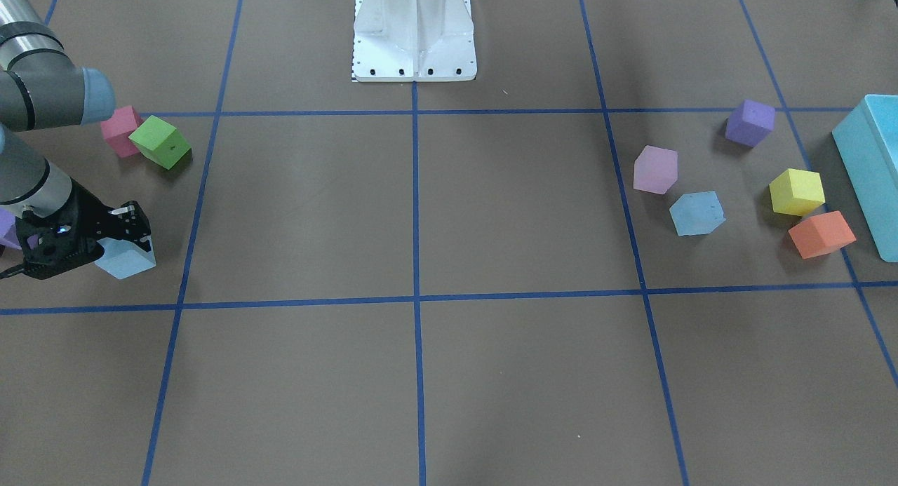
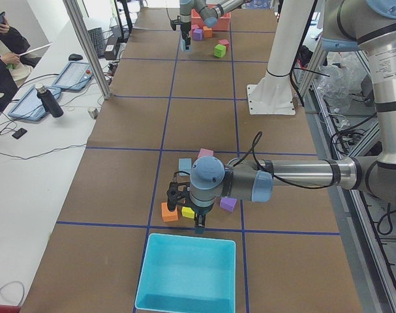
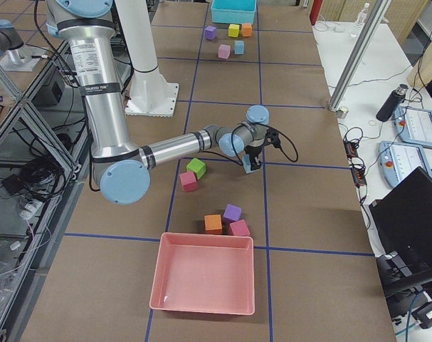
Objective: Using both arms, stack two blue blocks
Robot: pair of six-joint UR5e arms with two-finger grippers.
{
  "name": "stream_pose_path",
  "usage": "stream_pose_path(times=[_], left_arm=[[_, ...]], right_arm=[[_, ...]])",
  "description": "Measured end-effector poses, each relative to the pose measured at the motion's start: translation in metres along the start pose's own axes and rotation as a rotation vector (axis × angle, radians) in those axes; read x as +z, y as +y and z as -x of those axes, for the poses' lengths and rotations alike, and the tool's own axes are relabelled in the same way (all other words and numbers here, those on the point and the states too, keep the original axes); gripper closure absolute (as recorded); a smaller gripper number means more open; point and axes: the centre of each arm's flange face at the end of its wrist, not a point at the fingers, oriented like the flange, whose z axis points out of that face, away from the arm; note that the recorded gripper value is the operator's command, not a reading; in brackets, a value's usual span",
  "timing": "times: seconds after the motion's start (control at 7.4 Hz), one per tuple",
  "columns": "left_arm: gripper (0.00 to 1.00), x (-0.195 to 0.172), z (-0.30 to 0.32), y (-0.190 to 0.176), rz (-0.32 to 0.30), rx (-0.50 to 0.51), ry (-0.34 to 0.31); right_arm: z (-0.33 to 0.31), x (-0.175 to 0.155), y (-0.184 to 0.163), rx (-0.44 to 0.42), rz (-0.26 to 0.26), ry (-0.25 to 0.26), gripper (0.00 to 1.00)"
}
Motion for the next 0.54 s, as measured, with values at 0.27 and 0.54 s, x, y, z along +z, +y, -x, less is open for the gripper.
stream_pose_path(times=[0.27,0.54], left_arm=[[0.02,0.0,0.0,0.0,0.0,-0.001,0.0],[0.02,0.0,0.0,0.0,0.0,0.0,0.0]], right_arm=[[0.113,0.011,-0.03,0.134,-0.009,-0.037,0.89],[0.251,0.02,-0.053,0.282,-0.013,-0.01,0.88]])
